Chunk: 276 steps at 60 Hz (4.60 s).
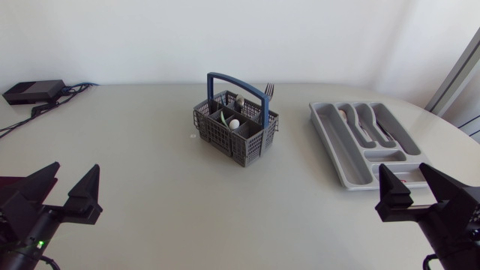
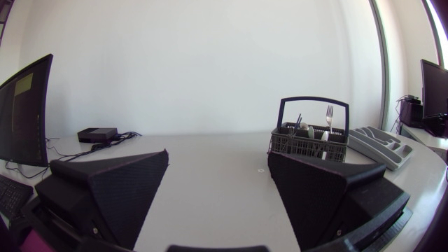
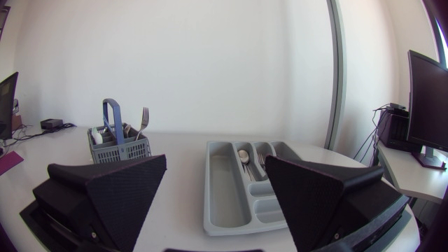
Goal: Sort the cutlery from the basket into the organizer compartments.
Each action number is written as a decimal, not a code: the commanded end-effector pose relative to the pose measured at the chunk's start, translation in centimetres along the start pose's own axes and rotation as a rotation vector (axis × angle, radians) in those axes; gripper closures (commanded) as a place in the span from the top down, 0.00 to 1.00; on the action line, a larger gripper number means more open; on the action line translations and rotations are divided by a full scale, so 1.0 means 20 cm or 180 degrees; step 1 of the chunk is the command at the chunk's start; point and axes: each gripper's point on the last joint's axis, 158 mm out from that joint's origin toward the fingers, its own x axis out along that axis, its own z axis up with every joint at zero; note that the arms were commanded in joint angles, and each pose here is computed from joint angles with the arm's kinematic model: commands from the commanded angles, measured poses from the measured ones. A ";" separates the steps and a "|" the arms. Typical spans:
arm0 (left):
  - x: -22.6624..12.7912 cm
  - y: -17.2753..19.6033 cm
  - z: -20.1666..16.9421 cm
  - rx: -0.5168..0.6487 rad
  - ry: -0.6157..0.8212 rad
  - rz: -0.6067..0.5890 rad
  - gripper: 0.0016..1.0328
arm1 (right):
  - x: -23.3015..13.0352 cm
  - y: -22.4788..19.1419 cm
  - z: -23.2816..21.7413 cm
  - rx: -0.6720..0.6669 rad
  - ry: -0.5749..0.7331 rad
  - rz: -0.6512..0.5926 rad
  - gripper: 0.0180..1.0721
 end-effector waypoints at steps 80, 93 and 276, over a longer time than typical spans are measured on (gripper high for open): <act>0.40 -0.03 -0.13 0.0345 0.2083 -0.0300 0.93 | 0.50 0.57 -0.11 -0.0508 0.1628 0.0945 0.95; 0.47 -0.07 -0.24 0.0140 0.2361 -0.0593 0.93 | 0.54 0.72 -0.17 -0.0724 0.2115 0.1236 0.95; 1.01 -0.92 -0.48 0.0063 0.2280 -0.2776 0.03 | 0.39 0.82 -0.47 -0.1066 0.2099 0.2071 0.05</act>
